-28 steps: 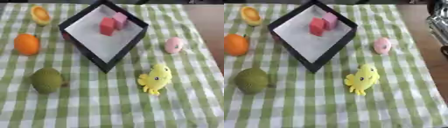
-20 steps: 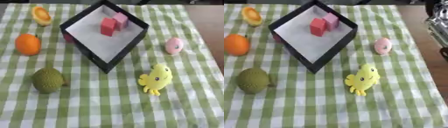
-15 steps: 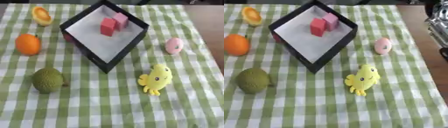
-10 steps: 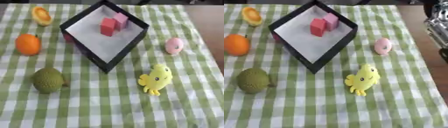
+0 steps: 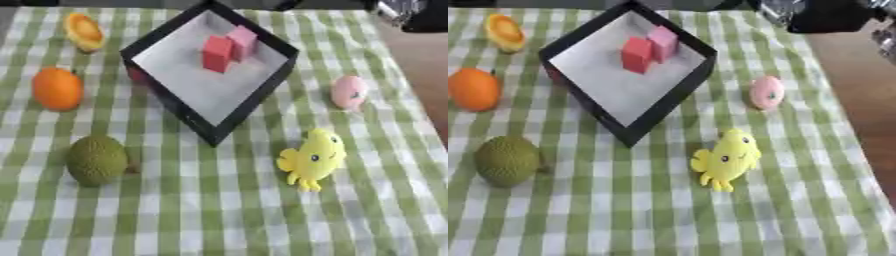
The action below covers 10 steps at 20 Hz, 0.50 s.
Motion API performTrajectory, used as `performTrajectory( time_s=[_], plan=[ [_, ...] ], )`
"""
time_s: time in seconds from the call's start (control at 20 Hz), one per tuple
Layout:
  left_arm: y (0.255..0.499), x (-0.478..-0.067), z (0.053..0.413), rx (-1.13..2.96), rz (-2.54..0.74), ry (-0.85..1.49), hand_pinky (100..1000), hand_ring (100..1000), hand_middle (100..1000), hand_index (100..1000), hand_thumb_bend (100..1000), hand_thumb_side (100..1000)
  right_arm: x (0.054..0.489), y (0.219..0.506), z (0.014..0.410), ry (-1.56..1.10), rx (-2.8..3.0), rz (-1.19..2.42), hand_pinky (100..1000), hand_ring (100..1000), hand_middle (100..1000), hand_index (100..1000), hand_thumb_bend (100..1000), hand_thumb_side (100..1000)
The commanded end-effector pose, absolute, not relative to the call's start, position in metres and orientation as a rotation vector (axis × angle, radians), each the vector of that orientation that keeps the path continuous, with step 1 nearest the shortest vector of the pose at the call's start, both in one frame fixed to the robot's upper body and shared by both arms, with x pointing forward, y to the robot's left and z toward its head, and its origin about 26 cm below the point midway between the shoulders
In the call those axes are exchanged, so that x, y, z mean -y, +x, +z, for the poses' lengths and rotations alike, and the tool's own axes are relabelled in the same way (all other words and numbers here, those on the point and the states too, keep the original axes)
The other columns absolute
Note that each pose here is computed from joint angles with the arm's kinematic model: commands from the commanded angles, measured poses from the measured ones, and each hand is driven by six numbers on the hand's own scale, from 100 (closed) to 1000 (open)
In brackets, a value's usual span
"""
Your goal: Pick up objects on the table and place them in the box.
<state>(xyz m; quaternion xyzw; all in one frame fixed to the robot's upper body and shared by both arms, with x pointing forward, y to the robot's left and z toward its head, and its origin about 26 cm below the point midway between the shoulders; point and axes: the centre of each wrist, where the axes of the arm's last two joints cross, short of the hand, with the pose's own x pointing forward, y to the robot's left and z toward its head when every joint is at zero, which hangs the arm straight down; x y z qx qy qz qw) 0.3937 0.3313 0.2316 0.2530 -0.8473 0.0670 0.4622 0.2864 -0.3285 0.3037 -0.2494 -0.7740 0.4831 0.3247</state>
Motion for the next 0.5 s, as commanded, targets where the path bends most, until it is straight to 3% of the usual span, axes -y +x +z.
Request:
performTrajectory(
  time_s=[0.05,0.5],
  plan=[
    [0.3889,-0.3386,0.2486,2.12,0.152,0.654,805,838,796,828,771,706,0.3291,0.2797,0.323,-0.712,1.989,1.512,883,821,826,839,319,417],
    [0.3875,-0.338,0.2491,2.119,0.148,0.651,808,838,796,826,769,707,0.3262,0.2809,0.3138,-0.613,1.94,1.779,875,821,830,845,375,379]
  ],
)
